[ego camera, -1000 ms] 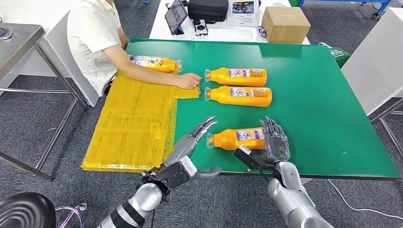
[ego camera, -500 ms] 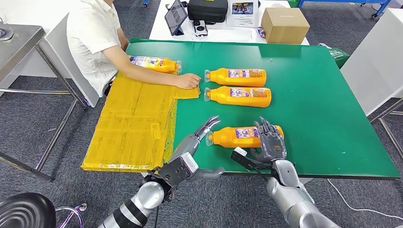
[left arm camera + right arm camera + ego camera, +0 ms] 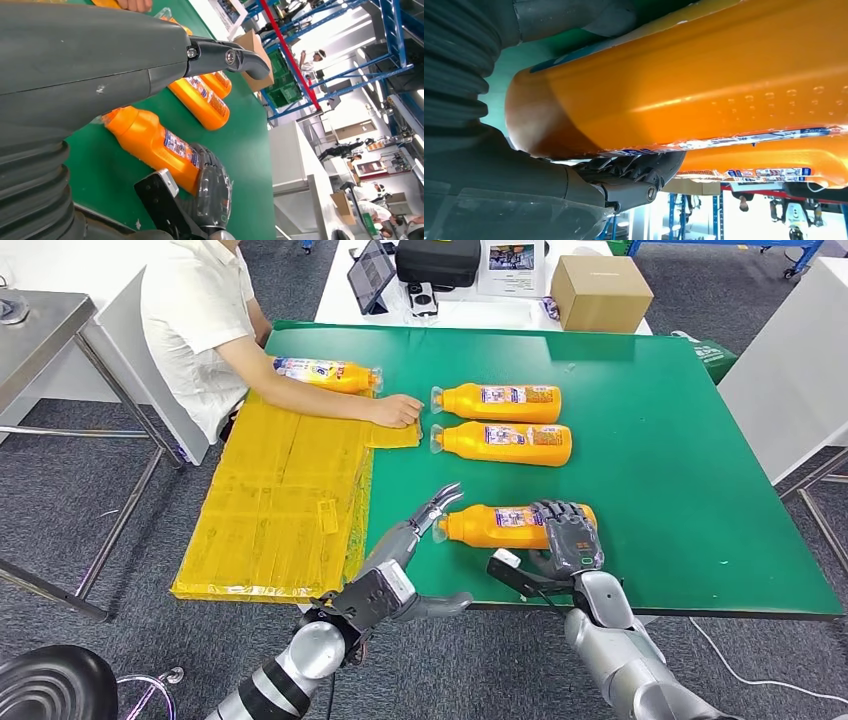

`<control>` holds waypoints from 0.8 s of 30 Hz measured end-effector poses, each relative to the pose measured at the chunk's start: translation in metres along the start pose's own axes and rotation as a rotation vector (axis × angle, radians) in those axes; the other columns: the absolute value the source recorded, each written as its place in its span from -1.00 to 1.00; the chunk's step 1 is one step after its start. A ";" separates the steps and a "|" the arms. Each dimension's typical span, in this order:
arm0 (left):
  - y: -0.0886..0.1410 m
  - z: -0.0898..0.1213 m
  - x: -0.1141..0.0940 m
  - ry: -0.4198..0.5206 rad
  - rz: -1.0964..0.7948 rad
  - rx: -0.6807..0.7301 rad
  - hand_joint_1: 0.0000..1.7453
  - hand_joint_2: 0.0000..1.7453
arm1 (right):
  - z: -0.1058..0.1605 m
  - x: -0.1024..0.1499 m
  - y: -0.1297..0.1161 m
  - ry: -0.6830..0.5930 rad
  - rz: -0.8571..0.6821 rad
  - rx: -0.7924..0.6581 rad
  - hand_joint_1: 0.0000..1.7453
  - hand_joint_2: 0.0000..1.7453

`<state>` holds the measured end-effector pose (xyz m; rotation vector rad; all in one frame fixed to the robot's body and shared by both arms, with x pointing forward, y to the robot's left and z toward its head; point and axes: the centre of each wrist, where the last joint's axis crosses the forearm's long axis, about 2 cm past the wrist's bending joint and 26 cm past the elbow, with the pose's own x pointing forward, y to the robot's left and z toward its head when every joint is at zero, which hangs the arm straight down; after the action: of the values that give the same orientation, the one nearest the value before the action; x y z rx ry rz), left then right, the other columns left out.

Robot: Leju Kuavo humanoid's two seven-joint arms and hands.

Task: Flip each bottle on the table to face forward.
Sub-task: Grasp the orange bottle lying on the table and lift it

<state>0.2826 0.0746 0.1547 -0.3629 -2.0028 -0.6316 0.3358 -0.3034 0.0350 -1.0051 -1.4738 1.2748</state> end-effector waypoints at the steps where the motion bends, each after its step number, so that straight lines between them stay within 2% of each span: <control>1: 0.000 0.000 0.000 0.000 0.001 0.000 -1.00 1.00 | 0.000 0.000 0.000 0.001 -0.001 0.000 1.00 1.00; 13: 0.000 0.000 0.000 -0.002 0.007 0.002 -1.00 1.00 | 0.001 0.000 0.000 -0.001 -0.017 -0.013 1.00 1.00; 16: -0.001 0.001 -0.001 -0.001 0.067 0.030 -1.00 1.00 | 0.004 0.000 0.003 -0.020 -0.036 -0.052 1.00 1.00; 18: -0.004 0.006 -0.003 0.037 0.171 0.066 -1.00 1.00 | 0.009 0.002 0.005 -0.035 -0.042 -0.079 1.00 1.00; 22: -0.021 0.026 -0.018 0.222 0.458 0.106 -1.00 1.00 | 0.017 0.010 0.005 -0.076 -0.042 -0.134 1.00 1.00; 24: -0.028 0.037 -0.026 0.281 0.547 0.132 -1.00 1.00 | 0.020 0.014 0.004 -0.094 -0.045 -0.160 1.00 1.00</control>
<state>0.2548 0.0730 0.1091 -0.6705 -1.5695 -0.1899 0.3134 -0.2943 0.0317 -1.0208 -1.6830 1.2008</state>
